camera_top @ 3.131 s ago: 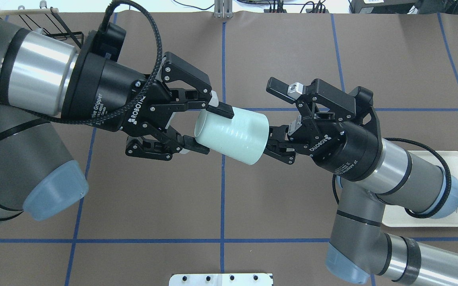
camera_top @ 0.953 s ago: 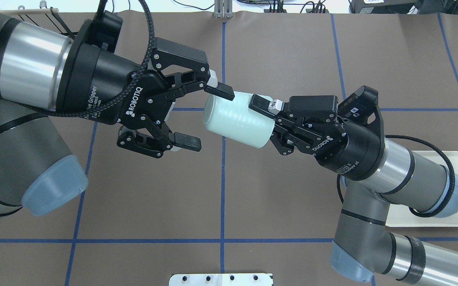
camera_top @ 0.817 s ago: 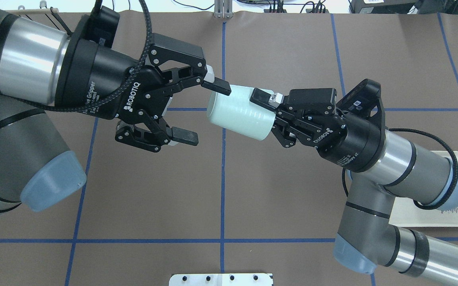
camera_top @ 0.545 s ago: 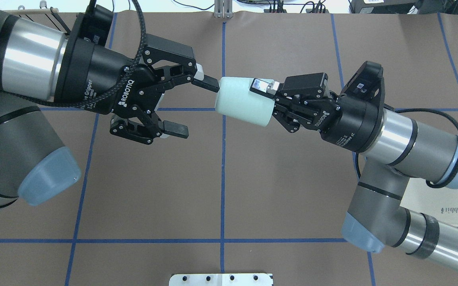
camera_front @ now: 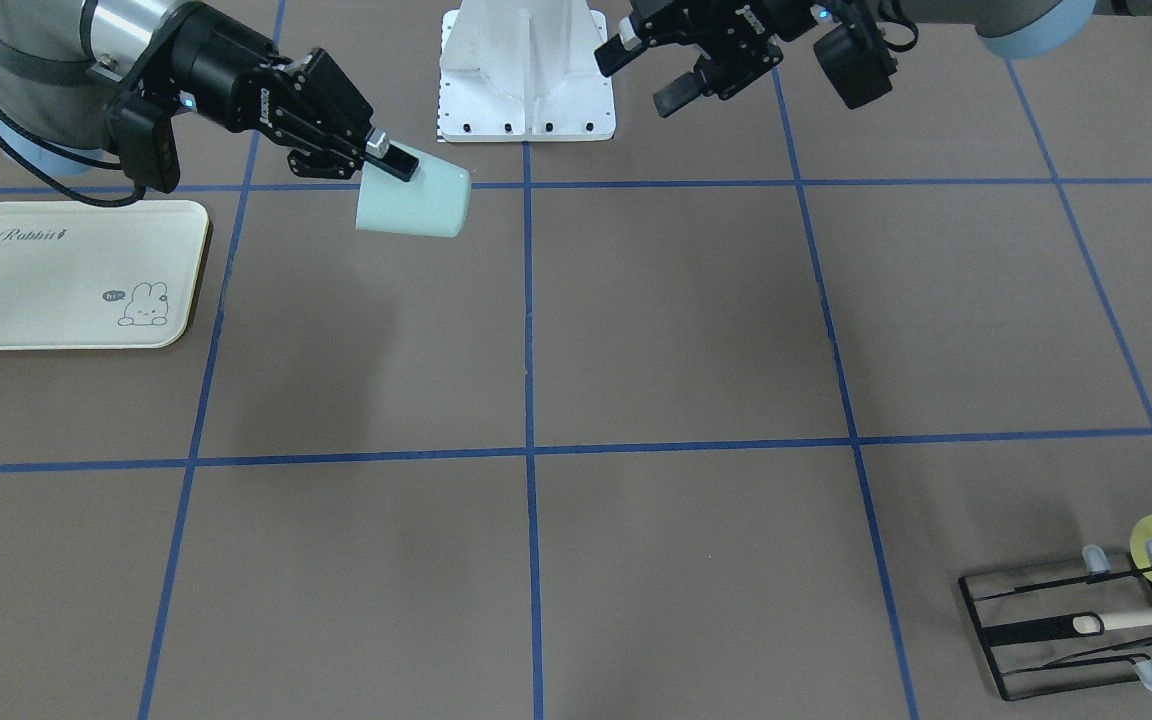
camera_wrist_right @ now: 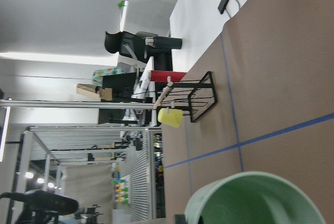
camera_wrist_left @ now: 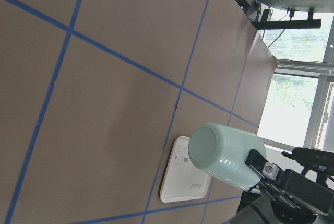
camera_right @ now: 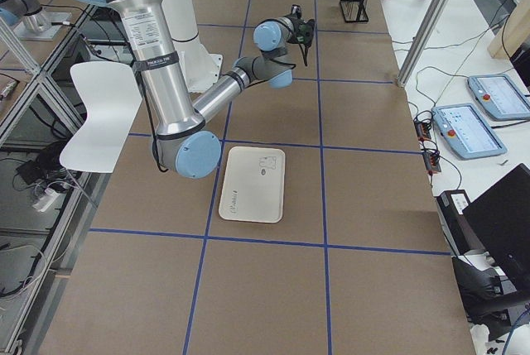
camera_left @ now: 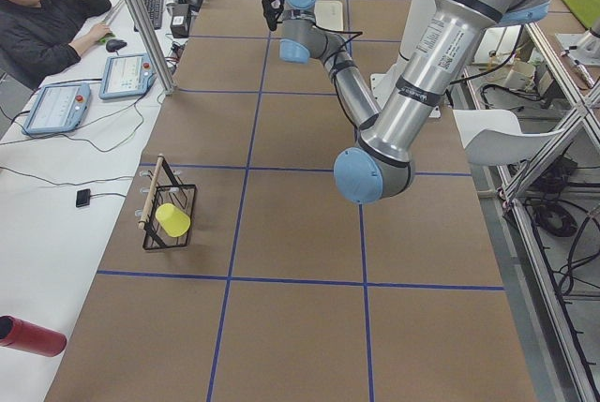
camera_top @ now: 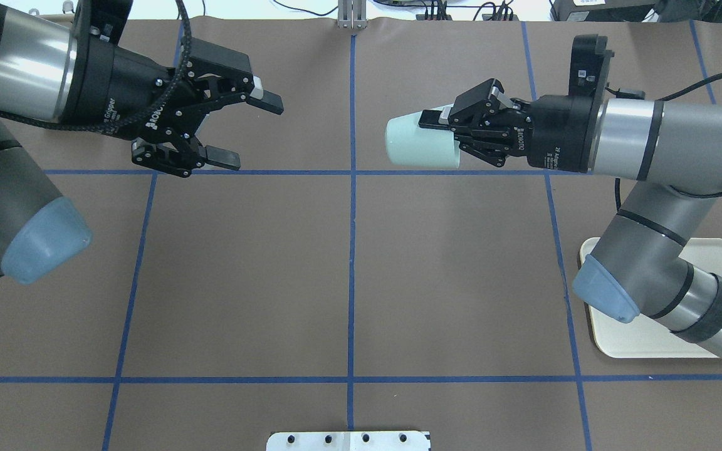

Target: Left arm grabs green cup and hands to right arm on tray

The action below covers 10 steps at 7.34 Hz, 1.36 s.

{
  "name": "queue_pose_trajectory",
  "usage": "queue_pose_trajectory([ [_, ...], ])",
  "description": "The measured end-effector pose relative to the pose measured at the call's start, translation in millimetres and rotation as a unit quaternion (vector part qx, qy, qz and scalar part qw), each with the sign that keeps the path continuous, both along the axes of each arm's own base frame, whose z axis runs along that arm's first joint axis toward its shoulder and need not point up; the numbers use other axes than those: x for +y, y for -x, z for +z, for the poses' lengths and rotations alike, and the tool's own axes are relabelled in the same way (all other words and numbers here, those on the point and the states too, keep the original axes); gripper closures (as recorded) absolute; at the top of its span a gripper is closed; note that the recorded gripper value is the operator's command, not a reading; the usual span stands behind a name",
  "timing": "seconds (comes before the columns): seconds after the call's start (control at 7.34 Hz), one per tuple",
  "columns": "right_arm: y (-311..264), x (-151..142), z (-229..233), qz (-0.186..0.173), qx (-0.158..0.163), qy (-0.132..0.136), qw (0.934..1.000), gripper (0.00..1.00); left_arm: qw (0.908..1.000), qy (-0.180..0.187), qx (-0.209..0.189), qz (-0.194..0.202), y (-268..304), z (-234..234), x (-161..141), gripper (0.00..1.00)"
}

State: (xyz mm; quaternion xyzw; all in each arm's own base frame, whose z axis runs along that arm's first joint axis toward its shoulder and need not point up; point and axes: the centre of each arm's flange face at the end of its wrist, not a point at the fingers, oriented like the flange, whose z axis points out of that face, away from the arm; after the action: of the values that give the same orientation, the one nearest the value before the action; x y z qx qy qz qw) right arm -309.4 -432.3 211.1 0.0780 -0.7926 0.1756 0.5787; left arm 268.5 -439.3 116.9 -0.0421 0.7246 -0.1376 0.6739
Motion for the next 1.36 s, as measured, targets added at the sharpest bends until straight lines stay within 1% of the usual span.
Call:
queue_pose_trajectory([
  [0.14, 0, -12, 11, 0.003, 0.053, 0.004, 0.9986, 1.0, 0.9992, -0.014, -0.03, -0.021, 14, 9, -15, 0.0],
  [0.27, -6, -27, 21, 0.007, 0.108, 0.009, 0.9941, 1.0, 0.9968, -0.035, -0.061, -0.039, 29, 22, -29, 0.0],
  [0.41, -20, -44, 31, 0.012, 0.159, 0.017, 0.987, 1.0, 0.9925, -0.059, -0.091, -0.056, 47, 42, -41, 0.0],
  [0.54, -36, -61, 42, 0.016, 0.206, 0.023, 0.9781, 1.0, 0.9856, -0.086, -0.127, -0.071, 68, 69, -52, 0.0],
  [0.68, -51, -74, 57, 0.019, 0.254, 0.022, 0.9667, 1.0, 0.975, -0.119, -0.17, -0.08, 90, 100, -62, 0.0],
  [0.82, -64, -84, 74, 0.019, 0.307, 0.012, 0.9514, 1.0, 0.9592, -0.159, -0.22, -0.079, 114, 135, -70, 0.0],
  [0.95, -77, -90, 94, 0.01, 0.364, -0.005, 0.9312, 1.0, 0.9395, -0.197, -0.272, -0.068, 137, 173, -74, 0.0],
  [1.09, -92, -92, 114, -0.003, 0.413, -0.026, 0.9104, 1.0, 0.9222, -0.225, -0.311, -0.051, 156, 211, -72, 0.0],
  [1.23, -109, -88, 135, -0.021, 0.453, -0.048, 0.8898, 1.0, 0.9079, -0.241, -0.342, -0.029, 172, 253, -63, 0.0],
  [1.36, -126, -83, 156, -0.041, 0.479, -0.068, 0.8744, 1.0, 0.8979, -0.246, -0.365, -0.004, 186, 294, -49, 0.0],
])
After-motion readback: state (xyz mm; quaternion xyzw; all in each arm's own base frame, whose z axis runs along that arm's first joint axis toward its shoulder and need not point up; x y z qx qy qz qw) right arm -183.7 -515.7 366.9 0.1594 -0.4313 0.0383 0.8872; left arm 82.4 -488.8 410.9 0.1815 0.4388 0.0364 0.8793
